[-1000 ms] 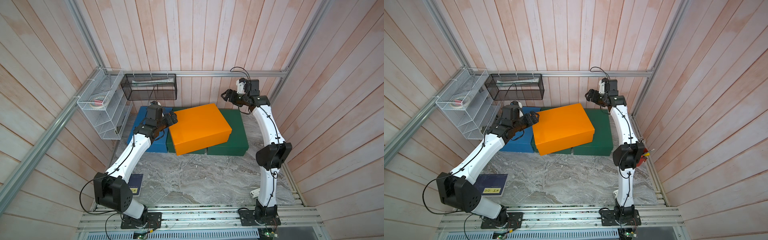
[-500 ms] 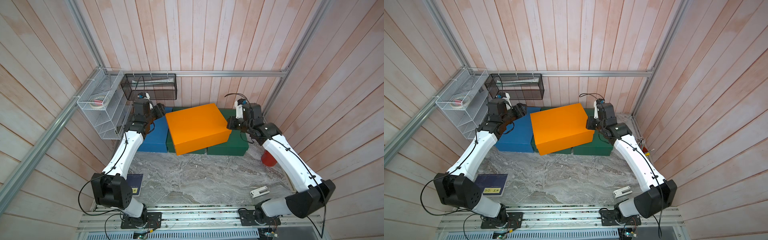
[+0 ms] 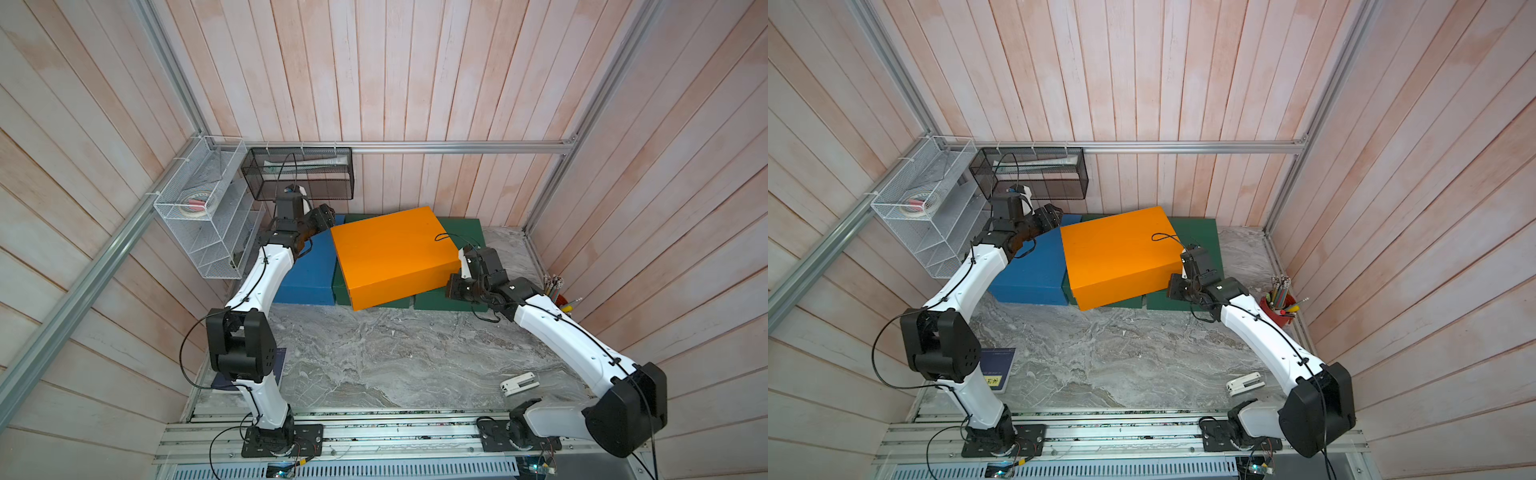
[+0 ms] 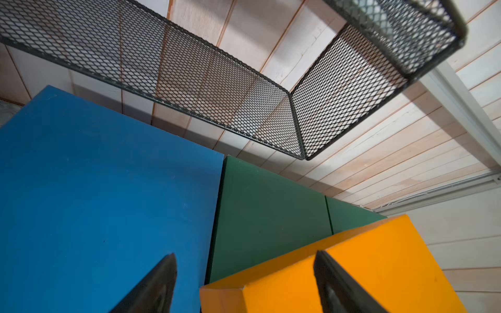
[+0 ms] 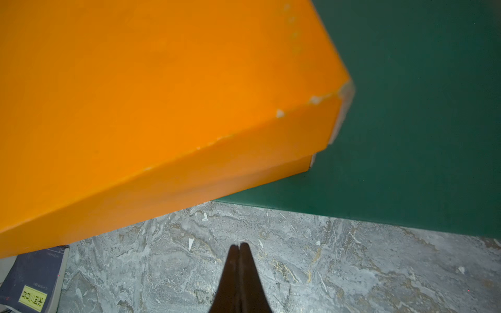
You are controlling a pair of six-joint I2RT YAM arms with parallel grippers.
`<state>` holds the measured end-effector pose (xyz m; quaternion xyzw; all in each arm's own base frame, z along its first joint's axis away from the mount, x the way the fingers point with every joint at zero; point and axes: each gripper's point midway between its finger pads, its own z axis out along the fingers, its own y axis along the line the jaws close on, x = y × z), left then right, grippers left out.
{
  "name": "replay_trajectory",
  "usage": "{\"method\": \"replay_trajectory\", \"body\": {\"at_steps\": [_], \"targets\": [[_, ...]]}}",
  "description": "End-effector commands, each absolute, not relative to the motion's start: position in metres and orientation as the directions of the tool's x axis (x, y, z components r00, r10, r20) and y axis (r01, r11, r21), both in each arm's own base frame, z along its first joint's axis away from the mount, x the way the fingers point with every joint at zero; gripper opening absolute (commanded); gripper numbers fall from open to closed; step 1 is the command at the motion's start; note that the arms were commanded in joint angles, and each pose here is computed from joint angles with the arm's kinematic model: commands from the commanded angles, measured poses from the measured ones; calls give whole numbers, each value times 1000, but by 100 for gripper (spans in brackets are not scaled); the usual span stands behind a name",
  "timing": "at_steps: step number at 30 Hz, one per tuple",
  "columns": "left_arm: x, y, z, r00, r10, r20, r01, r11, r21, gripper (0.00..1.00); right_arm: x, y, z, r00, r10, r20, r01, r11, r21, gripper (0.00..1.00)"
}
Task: Stack the shoeboxes
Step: Adjust the shoebox.
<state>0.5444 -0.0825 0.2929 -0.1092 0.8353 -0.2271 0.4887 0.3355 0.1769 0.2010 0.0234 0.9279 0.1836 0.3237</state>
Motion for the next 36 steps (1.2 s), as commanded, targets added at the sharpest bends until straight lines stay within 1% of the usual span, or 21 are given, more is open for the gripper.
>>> {"method": "replay_trajectory", "body": {"at_steps": [1, 4, 8, 11, 18, 24, 26, 28, 31, 36], "targets": [[551, -84, 301, -484, -381, -788, 74, 879, -471, 83, 334, 175, 194, -799, 181, -574, -52, 929, 366, 0], [557, -86, 297, -488, -370, -791, 82, 882, -464, 83, 342, 172, 191, -789, 201, -581, -43, 925, 378, 0], [563, -87, 289, -498, -372, -784, 81, 880, -468, 83, 359, 160, 196, -760, 267, -592, -27, 898, 440, 0], [565, -91, 284, -508, -375, -775, 93, 871, -483, 83, 371, 152, 200, -749, 289, -596, -20, 889, 457, 0], [558, -101, 274, -552, -399, -732, 109, 836, -538, 80, 388, 160, 201, -767, 243, -594, -59, 895, 442, 0], [542, -102, 277, -544, -426, -723, 113, 817, -566, 76, 401, 162, 208, -753, 218, -621, -81, 906, 416, 0], [536, -102, 277, -544, -432, -719, 112, 812, -573, 71, 406, 161, 210, -745, 204, -635, -89, 913, 398, 0], [531, -101, 276, -543, -439, -715, 107, 809, -578, 70, 411, 159, 212, -739, 196, -645, -88, 921, 380, 0], [525, -101, 278, -540, -439, -719, 110, 810, -577, 64, 421, 158, 213, -733, 185, -654, -95, 925, 368, 0], [517, -105, 284, -550, -442, -708, 133, 791, -597, 63, 438, 158, 213, -728, 168, -664, -104, 931, 350, 0]]}}
